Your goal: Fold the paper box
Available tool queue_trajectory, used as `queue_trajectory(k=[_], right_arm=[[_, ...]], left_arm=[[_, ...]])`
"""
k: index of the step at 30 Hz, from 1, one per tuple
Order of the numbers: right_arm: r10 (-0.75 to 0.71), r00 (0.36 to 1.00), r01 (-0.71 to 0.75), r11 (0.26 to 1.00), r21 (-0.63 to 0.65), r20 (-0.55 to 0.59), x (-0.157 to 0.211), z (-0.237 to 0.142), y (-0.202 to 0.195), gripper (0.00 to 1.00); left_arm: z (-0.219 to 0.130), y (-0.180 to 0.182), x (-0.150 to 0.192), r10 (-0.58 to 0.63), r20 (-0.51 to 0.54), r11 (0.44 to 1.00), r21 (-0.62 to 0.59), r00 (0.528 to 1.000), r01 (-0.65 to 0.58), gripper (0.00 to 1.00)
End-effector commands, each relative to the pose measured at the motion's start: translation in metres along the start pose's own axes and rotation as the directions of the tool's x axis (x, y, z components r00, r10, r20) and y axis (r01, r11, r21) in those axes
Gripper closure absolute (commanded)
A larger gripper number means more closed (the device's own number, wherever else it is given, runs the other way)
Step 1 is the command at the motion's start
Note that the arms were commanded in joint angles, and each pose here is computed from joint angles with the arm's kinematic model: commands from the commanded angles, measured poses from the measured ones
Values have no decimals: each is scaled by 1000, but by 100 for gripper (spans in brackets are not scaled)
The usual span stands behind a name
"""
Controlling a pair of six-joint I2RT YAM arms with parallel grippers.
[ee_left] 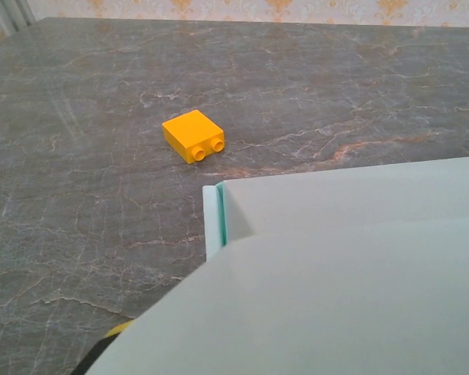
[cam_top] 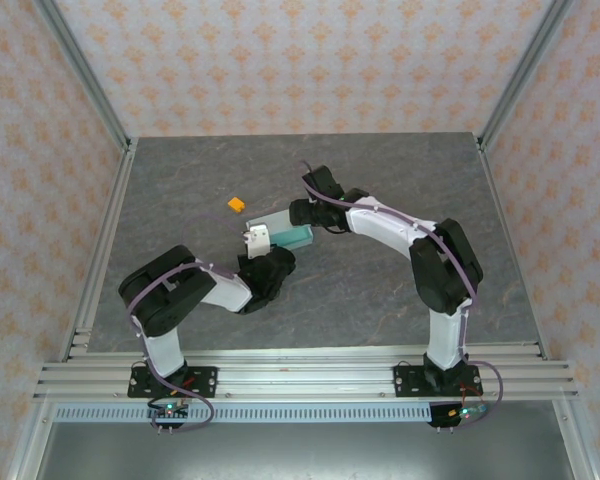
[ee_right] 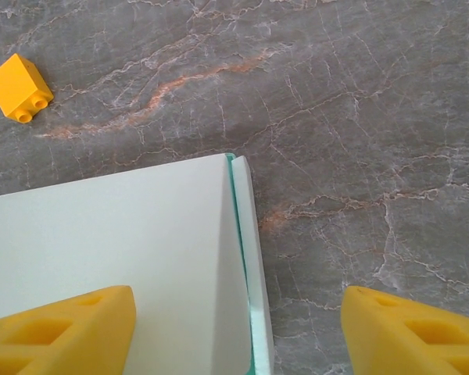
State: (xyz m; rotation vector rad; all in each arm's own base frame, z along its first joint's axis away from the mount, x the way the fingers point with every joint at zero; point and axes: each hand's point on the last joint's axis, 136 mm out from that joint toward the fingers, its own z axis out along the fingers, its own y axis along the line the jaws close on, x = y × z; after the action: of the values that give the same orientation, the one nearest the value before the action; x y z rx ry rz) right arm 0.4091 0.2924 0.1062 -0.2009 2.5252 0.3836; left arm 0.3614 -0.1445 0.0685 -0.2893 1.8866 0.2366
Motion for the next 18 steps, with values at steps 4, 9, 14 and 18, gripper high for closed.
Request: queue_trajectory(k=[4, 9, 14, 18], right_arm=[[17, 998, -14, 999, 43, -57, 20, 15, -13, 31], [19, 998, -18, 999, 32, -53, 18, 15, -10, 32], [24, 998, -23, 999, 25, -54, 18, 17, -9, 33], [24, 998, -23, 999, 25, -56, 18, 17, -9, 33]], left_arm=[[-9, 12, -4, -25, -11, 1000, 2, 1000, 25, 77], [-11, 10, -1, -19, -29, 999, 26, 999, 20, 68], [-15, 8, 3, -20, -55, 998, 62, 998, 23, 62], [-21, 8, 6, -20, -84, 994, 103, 996, 29, 58]])
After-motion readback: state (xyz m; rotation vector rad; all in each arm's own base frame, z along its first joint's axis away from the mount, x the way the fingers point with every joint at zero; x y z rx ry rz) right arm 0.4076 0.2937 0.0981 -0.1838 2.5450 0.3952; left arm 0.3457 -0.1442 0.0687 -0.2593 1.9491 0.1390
